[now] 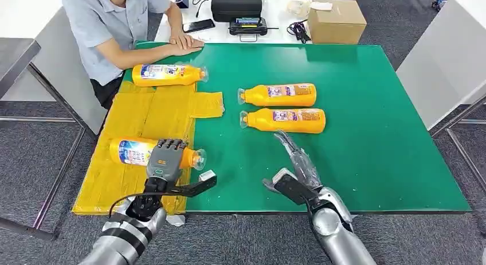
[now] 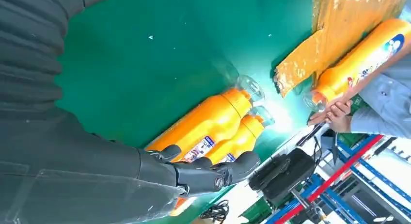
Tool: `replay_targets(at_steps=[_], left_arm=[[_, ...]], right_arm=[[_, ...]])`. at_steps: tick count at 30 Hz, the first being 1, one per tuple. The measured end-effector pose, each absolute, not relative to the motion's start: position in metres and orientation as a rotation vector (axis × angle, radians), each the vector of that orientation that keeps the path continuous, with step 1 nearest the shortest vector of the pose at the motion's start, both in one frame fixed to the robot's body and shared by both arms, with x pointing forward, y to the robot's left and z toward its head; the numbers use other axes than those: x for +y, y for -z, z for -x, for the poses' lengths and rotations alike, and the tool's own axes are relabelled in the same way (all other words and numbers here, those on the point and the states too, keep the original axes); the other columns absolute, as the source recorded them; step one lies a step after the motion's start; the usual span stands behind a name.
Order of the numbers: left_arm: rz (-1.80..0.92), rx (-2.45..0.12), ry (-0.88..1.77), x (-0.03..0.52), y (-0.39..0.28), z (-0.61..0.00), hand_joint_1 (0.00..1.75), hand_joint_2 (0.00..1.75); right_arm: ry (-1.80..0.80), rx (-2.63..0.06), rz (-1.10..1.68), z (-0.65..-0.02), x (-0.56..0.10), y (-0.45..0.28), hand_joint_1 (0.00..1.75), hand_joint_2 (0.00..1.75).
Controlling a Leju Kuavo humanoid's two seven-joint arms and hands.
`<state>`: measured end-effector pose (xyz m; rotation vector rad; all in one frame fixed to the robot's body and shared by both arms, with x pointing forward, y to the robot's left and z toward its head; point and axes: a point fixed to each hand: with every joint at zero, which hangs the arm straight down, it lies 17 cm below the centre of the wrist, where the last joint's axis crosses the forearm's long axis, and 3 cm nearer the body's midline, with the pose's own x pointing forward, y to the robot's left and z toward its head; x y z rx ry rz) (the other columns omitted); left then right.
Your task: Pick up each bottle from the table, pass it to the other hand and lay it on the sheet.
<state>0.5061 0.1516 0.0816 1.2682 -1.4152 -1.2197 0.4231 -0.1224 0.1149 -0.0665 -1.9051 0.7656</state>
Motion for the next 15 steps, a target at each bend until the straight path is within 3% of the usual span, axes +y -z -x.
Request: replay_targets(at_steps=[10,11,12,13,15], left_arm=[[-1.224,-1.354,1.328,0.152,-0.061,-0.518,1.66,1.75],[-1.223,-1.353,1.330,0.152,-0.060,-0.518,0.47,1.75],[-1.221,-1.352,1.330,0.152,-0.060,-0.519,0.16,1.75],[-1.219,-1.351,1.331,0.152,-0.060,-0.519,0.00,1.75],[-1.205,-1.352,1.328,0.151,-0.059,-0.519,0.00,1.75]], right_arm=[[-0.747,-1.897,0.049,-0.425,-0.121,-0.113,0.00,1.75],[-0.746,-1.897,0.048,-0.425,-0.121,-0.113,0.00,1.75],[-0.745,-1.897,0.048,-0.425,-0.121,-0.113,0.00,1.75],[-0.745,-1.897,0.048,-0.425,-0.121,-0.113,0.00,1.75],[-0.743,-1.896,0.048,-0.425,-0.122,-0.112,0.00,1.75]])
